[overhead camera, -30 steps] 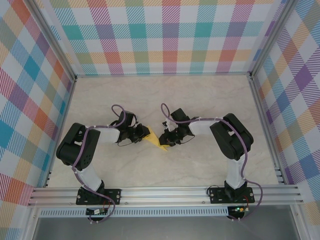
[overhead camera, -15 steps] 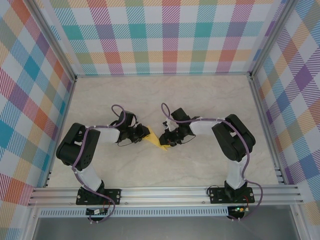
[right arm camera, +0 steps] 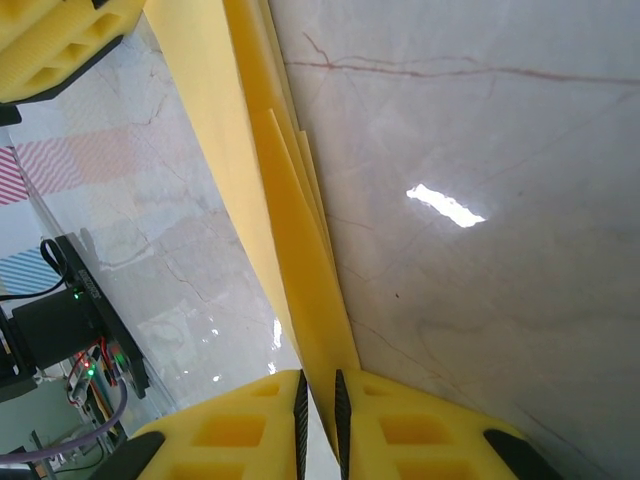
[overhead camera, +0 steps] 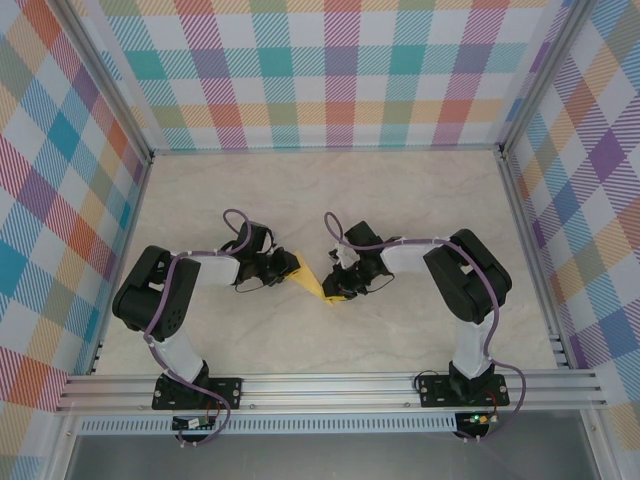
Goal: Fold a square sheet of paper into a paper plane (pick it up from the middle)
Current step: Fold the wing for the fifth time at the center of the table.
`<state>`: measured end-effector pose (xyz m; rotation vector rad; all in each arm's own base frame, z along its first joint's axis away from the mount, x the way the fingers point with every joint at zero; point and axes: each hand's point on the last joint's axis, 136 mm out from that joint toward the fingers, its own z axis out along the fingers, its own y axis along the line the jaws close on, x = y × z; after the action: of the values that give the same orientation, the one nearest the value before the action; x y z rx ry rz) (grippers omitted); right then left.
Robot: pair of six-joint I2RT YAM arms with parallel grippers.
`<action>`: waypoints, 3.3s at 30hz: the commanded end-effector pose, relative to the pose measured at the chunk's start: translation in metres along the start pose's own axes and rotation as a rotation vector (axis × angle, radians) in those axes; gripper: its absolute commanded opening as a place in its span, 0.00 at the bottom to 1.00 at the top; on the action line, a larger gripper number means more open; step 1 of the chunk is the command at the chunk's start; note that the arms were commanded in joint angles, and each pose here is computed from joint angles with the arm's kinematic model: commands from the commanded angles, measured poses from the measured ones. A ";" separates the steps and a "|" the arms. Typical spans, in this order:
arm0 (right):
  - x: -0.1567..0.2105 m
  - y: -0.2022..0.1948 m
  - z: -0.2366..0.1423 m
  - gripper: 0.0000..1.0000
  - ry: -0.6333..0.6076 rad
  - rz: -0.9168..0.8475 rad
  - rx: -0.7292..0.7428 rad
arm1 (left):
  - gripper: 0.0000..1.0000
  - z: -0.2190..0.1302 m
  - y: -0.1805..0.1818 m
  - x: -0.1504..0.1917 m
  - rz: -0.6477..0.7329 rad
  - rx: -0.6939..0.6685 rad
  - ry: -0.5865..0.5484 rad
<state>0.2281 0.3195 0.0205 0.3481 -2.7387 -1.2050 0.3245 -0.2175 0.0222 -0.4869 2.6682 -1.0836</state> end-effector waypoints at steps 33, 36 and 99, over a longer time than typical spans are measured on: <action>-0.026 0.033 -0.042 0.21 -0.165 -0.135 0.102 | 0.20 -0.004 0.006 0.004 0.015 -0.051 0.001; -0.034 0.048 -0.032 0.21 -0.152 -0.163 0.063 | 0.20 -0.003 0.007 0.005 0.013 -0.054 0.003; 0.003 0.006 0.021 0.15 0.124 -0.170 0.187 | 0.19 0.002 0.014 0.003 -0.008 -0.101 0.021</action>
<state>0.2362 0.3487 0.0253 0.6589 -2.8084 -1.0002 0.3236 -0.2145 0.0216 -0.5128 2.7068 -1.0406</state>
